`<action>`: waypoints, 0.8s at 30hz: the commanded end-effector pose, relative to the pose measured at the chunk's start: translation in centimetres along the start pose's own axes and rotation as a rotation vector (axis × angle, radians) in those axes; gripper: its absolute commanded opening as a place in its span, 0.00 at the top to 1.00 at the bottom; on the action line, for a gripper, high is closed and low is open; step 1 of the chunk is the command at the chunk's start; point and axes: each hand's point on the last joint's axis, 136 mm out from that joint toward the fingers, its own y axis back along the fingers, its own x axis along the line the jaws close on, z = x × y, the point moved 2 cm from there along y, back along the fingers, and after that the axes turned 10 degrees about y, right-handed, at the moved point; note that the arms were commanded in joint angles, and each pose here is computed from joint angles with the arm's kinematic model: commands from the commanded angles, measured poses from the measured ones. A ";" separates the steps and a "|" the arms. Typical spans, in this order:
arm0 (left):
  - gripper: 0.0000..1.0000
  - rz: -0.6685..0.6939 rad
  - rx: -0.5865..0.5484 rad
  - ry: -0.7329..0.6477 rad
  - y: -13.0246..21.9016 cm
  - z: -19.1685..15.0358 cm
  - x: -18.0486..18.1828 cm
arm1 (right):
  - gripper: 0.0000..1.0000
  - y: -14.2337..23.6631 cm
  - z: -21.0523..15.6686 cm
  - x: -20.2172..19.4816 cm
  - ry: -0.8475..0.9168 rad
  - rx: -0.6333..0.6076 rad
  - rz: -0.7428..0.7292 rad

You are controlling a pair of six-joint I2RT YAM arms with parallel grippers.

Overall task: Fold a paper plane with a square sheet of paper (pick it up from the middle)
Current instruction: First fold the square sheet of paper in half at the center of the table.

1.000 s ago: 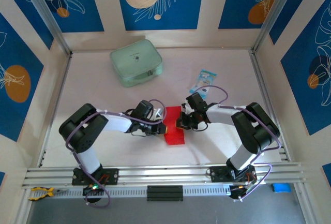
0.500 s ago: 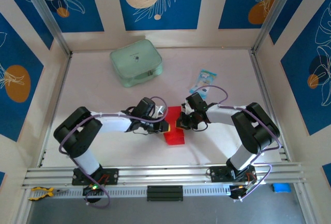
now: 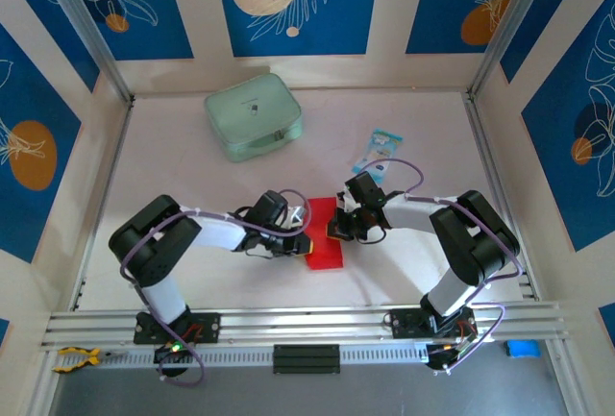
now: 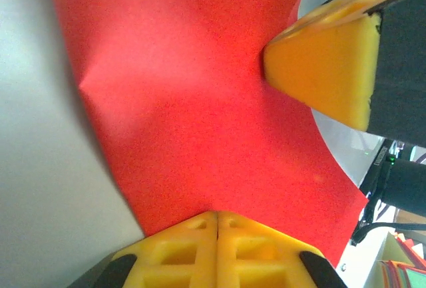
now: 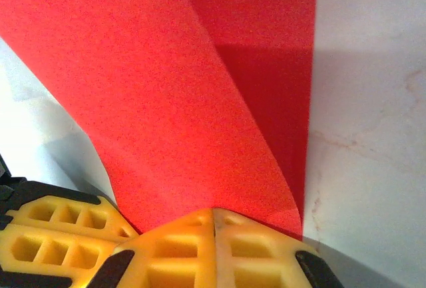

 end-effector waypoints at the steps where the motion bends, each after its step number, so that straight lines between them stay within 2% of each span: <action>1: 0.98 0.099 0.040 0.035 0.4 -1.9 2.4 | 0.98 -0.8 -3.7 -3.9 -0.077 0.109 -0.165; 6: 0.96 -0.036 0.004 0.017 1.2 -0.3 -2.1 | 0.98 -0.7 -3.7 -3.9 -0.078 0.109 -0.171; 10: 0.95 -0.092 0.008 0.016 1.1 0.4 -3.8 | 0.99 -0.7 -3.6 -3.9 -0.078 0.108 -0.170; 16: 0.94 -0.087 0.050 0.064 0.1 -0.5 -2.2 | 0.99 -0.6 -3.6 -3.9 -0.076 0.108 -0.170; 24: 0.95 0.068 0.128 0.115 -0.4 -3.5 3.1 | 0.98 -0.6 -3.8 -4.1 -0.079 0.108 -0.174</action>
